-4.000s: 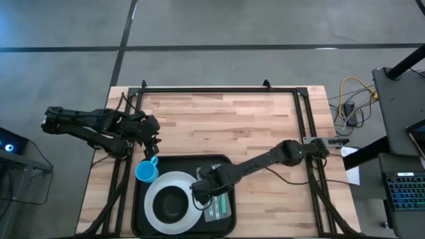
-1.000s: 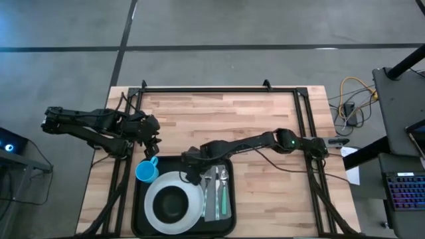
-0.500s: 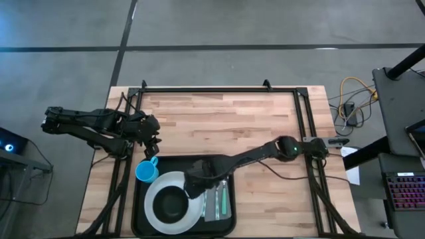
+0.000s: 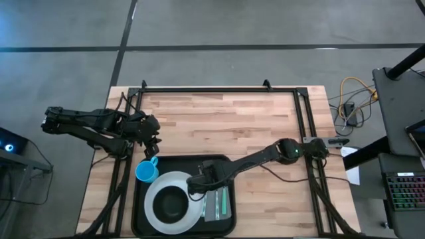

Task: Set up tray
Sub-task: Adjust the silverware on top of the gray napkin, then return to Home Position

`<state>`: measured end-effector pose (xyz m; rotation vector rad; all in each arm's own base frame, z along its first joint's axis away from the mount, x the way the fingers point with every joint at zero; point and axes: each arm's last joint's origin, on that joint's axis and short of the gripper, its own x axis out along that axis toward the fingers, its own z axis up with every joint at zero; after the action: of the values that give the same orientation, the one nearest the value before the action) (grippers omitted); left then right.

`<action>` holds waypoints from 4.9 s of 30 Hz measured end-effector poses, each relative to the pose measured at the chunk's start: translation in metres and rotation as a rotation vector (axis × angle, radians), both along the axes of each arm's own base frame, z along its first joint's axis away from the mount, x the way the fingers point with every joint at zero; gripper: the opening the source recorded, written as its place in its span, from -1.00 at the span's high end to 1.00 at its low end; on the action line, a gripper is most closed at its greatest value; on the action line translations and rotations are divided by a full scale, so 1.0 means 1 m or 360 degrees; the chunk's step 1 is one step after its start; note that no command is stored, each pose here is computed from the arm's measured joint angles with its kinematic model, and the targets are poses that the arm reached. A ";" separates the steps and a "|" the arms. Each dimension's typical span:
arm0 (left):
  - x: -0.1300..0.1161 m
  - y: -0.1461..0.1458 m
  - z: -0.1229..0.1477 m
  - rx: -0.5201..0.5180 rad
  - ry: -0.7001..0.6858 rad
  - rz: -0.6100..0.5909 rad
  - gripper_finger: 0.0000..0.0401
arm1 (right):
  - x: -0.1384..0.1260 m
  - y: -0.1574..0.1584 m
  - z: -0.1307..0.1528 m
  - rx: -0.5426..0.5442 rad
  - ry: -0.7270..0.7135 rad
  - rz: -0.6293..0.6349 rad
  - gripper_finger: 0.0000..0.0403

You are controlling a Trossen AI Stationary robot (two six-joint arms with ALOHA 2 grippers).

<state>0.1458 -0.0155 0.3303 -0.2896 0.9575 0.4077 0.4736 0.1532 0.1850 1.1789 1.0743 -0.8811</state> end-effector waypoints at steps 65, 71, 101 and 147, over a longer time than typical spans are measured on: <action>0.000 0.000 -0.011 0.0010 0.0060 0.0000 0.32 | 0.001 0.014 -0.019 0.0066 0.0081 0.0050 0.93; 0.000 0.000 -0.011 0.0010 0.0060 0.0001 0.32 | -0.001 0.014 -0.020 0.0060 0.0105 0.0047 0.65; 0.000 0.000 -0.011 0.0014 0.0062 -0.0007 0.32 | -0.001 0.013 -0.034 0.0040 0.0093 0.0106 0.91; 0.000 0.000 -0.012 0.0016 0.0068 -0.0010 0.32 | -0.029 0.026 0.022 -0.0221 0.0303 0.0190 0.44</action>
<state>0.1461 -0.0156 0.3186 -0.2699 0.9974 0.4144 0.4446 0.1788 0.2073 0.9200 1.2040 -0.9723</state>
